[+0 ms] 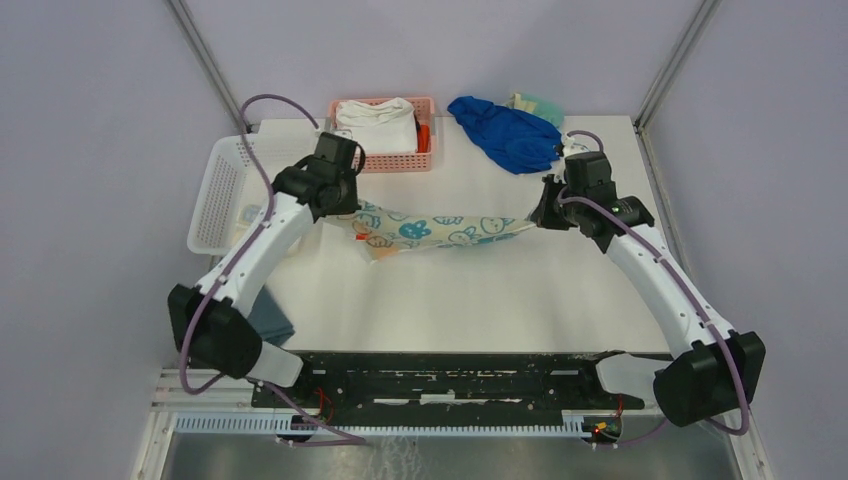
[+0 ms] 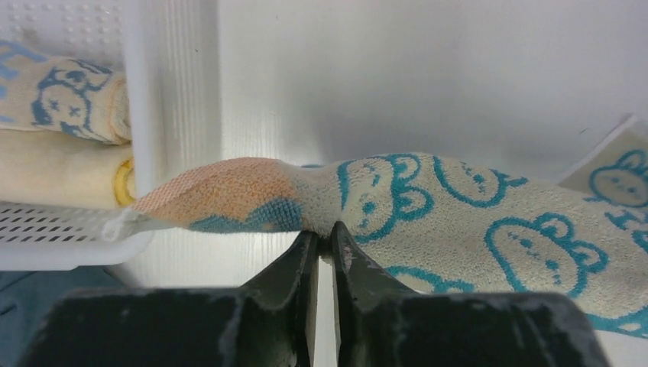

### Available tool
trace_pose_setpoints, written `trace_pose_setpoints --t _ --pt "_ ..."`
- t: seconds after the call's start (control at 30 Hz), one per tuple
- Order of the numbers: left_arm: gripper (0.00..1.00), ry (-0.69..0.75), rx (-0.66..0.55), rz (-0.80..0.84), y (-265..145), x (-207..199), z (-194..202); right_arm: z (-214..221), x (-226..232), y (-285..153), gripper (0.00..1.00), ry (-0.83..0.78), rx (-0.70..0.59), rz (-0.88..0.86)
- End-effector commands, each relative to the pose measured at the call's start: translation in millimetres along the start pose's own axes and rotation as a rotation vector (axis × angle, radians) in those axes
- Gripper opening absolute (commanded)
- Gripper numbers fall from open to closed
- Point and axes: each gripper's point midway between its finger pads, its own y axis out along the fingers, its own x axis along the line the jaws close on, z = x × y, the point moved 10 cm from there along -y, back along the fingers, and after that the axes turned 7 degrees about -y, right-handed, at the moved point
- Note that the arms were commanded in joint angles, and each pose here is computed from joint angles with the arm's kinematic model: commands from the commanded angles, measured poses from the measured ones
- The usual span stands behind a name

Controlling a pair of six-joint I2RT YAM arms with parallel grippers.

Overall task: Roll the towels
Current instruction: Flatten out the towel at the center of the board.

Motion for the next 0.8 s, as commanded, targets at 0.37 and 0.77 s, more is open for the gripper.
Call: trace_pose_setpoints --t 0.37,0.77 --pt "0.48 0.097 0.135 0.036 128.9 -66.7 -11.9 -8.6 -21.7 77.0 0.01 0.111 0.004 0.307" --pt "0.54 -0.018 0.189 0.147 55.1 -49.6 105.5 2.4 -22.5 94.3 0.0 0.136 0.039 0.283"
